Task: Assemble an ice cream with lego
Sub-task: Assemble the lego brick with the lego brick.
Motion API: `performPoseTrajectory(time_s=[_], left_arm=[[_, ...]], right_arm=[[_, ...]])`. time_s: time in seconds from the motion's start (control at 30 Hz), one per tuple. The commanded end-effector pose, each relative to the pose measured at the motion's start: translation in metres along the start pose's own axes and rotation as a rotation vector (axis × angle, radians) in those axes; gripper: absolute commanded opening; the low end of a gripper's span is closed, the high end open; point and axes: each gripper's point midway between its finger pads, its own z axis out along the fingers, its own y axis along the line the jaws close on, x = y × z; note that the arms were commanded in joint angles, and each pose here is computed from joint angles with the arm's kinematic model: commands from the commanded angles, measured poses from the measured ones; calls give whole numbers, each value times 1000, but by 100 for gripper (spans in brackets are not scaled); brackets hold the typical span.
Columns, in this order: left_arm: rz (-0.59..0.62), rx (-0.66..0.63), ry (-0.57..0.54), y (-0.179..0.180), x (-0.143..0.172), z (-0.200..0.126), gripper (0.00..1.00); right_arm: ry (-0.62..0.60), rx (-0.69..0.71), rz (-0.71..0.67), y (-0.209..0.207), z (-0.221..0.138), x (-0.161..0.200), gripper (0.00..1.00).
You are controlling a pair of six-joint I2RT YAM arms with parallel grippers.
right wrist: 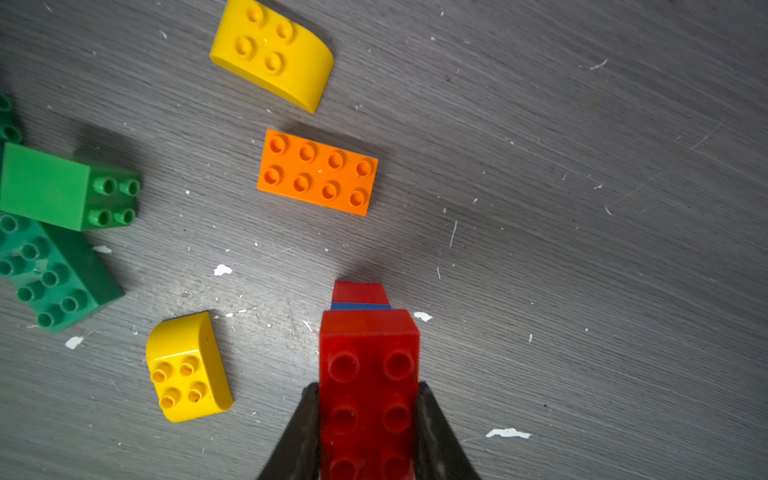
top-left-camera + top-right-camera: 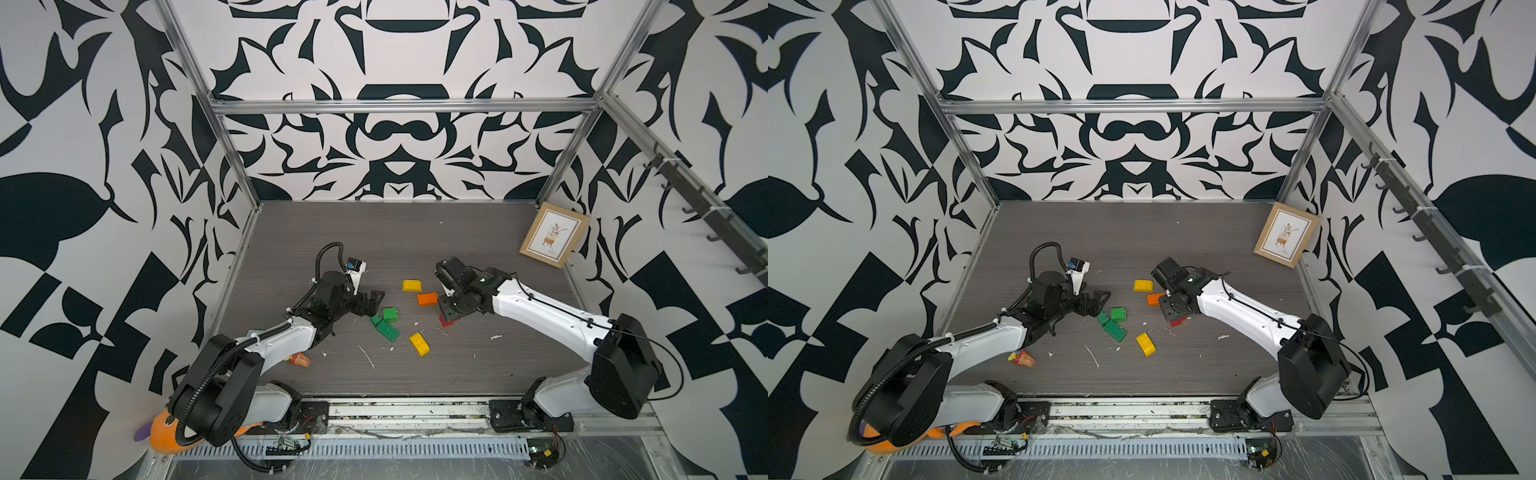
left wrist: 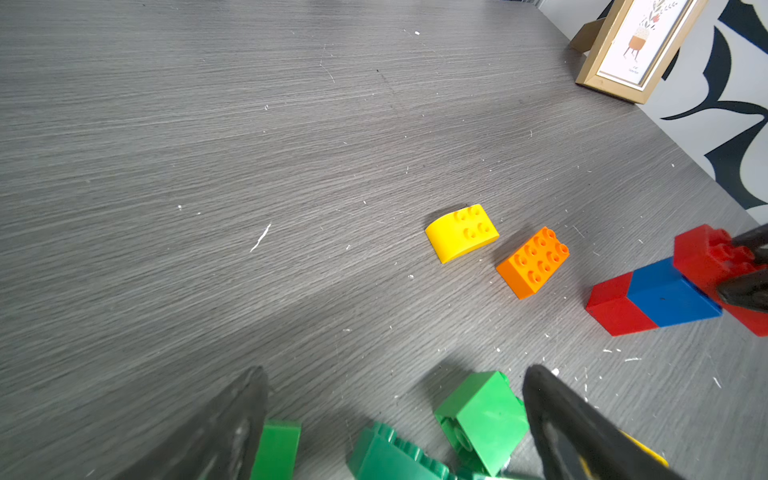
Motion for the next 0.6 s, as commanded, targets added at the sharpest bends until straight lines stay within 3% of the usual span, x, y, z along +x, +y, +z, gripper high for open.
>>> performPoseTrajectory(time_s=[0.0,0.47,0.57], left_arm=[[13,-3,-21,0,-10,0,99],[16,-4,-21,0,-10,0,99],[15,-3,-22,0,-10,0,99]], right_arm=[[204,54,-49,-7,19,49,7],[292,43,-8,1,39,61,5],[260,57,14,-2,33,57,8]])
